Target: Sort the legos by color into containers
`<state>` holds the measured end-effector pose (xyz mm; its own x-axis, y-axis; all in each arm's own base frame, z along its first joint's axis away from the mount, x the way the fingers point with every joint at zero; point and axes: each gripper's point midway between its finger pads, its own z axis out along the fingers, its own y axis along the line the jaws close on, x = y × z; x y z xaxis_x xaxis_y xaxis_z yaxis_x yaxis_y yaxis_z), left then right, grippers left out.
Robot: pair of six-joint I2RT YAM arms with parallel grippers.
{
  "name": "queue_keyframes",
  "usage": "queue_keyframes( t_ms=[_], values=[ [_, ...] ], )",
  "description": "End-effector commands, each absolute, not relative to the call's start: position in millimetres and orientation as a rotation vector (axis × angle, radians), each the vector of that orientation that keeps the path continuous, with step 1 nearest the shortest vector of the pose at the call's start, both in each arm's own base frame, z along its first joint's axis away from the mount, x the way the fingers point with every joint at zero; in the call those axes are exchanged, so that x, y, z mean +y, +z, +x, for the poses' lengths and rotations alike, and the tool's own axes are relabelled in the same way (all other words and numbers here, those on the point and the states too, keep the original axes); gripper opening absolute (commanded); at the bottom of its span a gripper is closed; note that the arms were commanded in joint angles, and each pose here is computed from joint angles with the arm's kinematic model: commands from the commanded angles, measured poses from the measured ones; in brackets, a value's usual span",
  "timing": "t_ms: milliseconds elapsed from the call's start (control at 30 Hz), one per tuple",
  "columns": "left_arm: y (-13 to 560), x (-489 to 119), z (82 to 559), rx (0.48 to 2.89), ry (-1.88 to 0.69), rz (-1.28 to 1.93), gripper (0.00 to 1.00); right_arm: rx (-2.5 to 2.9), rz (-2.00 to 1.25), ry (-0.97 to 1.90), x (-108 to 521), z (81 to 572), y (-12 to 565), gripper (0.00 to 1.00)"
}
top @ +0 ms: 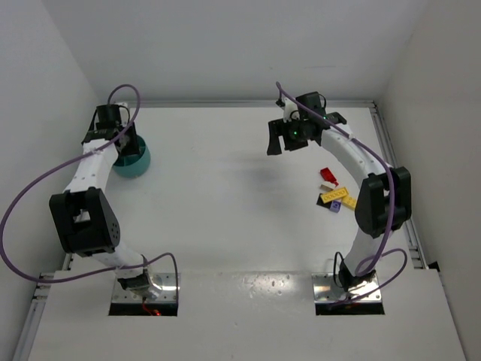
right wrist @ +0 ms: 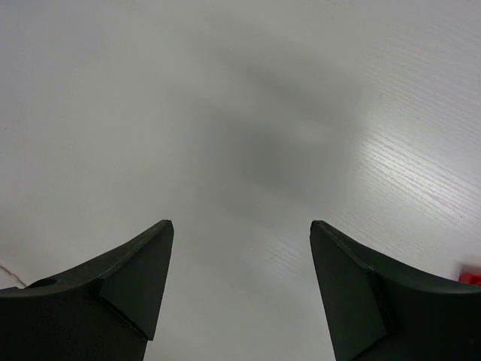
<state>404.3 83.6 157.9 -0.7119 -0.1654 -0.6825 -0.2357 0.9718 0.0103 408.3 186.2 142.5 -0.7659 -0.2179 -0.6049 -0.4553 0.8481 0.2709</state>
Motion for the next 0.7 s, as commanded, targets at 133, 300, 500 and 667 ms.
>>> queue_keyframes(
  t_ms=[133,300,500,667],
  values=[
    [157,92,413,2.344,0.181,-0.307,0.13,2.399,-0.506,0.55,190,421,158,0.74],
    [148,94,415,2.355,0.192,-0.312,0.15,2.407,-0.509,0.562,191,420,154,0.74],
    [137,96,417,2.375,0.205,-0.318,0.19,2.415,-0.513,0.573,193,420,153,0.74],
    [136,97,419,2.367,0.209,-0.307,0.33,2.424,-0.513,0.574,193,420,149,0.74]
  ],
)
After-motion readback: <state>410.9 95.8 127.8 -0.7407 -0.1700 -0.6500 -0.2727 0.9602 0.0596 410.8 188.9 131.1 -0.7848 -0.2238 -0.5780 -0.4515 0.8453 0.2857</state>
